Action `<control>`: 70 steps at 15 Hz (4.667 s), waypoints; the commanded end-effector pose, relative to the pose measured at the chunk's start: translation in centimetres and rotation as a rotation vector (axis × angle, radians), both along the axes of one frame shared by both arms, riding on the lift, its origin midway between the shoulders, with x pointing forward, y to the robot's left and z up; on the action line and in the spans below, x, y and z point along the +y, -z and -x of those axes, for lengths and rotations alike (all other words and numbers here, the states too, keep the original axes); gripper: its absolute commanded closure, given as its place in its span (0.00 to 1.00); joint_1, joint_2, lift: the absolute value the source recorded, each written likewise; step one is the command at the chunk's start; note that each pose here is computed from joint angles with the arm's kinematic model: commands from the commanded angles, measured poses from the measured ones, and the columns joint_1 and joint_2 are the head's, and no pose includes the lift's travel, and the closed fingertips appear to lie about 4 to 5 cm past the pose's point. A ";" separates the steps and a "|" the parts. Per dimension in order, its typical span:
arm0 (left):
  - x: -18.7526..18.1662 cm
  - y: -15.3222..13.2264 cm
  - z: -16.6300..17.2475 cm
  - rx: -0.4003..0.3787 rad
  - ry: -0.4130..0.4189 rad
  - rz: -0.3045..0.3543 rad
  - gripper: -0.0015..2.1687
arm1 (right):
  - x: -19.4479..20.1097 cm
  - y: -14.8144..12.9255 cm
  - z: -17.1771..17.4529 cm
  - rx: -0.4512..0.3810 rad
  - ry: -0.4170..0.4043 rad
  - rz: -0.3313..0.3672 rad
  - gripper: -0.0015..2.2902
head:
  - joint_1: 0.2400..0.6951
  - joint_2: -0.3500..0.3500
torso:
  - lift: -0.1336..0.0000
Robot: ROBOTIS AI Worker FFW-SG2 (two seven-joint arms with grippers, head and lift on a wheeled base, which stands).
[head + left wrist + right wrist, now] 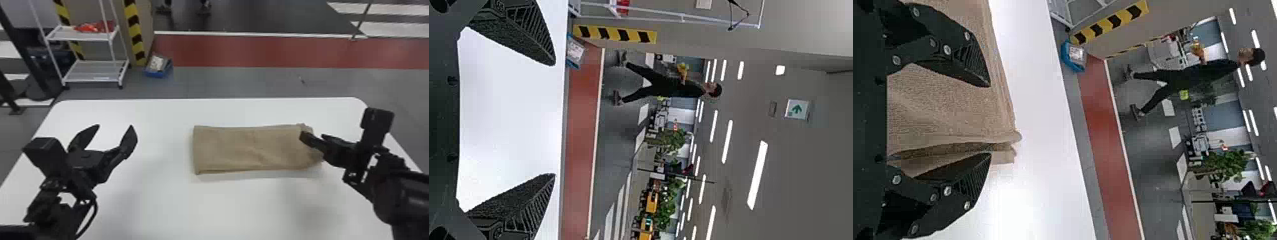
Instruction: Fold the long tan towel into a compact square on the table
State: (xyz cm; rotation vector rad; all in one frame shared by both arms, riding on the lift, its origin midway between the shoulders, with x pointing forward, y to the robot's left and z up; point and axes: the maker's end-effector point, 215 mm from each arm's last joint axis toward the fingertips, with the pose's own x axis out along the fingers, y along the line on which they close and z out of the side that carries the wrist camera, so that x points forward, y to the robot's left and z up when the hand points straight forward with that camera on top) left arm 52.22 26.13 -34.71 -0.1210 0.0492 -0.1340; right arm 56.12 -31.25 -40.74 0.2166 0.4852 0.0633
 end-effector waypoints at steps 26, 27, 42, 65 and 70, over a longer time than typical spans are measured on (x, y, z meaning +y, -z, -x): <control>0.0 0.2 0.0 0.001 0.004 -0.005 0.04 | -3.1 -5.9 3.1 -0.102 0.000 -0.126 0.65 | 1.00 0.36 | 0.07; 0.2 0.1 -0.1 -0.002 -0.004 -0.004 0.04 | -1.6 -7.1 3.1 -0.129 -0.024 -0.135 0.65 | 1.00 0.36 | 0.07; 0.9 1.0 0.2 0.017 -0.020 -0.011 0.04 | 21.6 -5.9 3.6 -0.072 -0.382 -0.020 0.65 | 1.00 0.74 | 0.07; 0.8 1.6 0.2 0.026 -0.016 -0.009 0.04 | 24.5 1.7 1.2 0.050 -0.436 0.143 0.89 | 1.00 0.79 | 0.07; 1.1 1.7 0.3 0.028 -0.022 -0.010 0.04 | 29.0 2.8 2.5 0.066 -0.539 0.159 0.89 | 1.00 0.82 | 0.07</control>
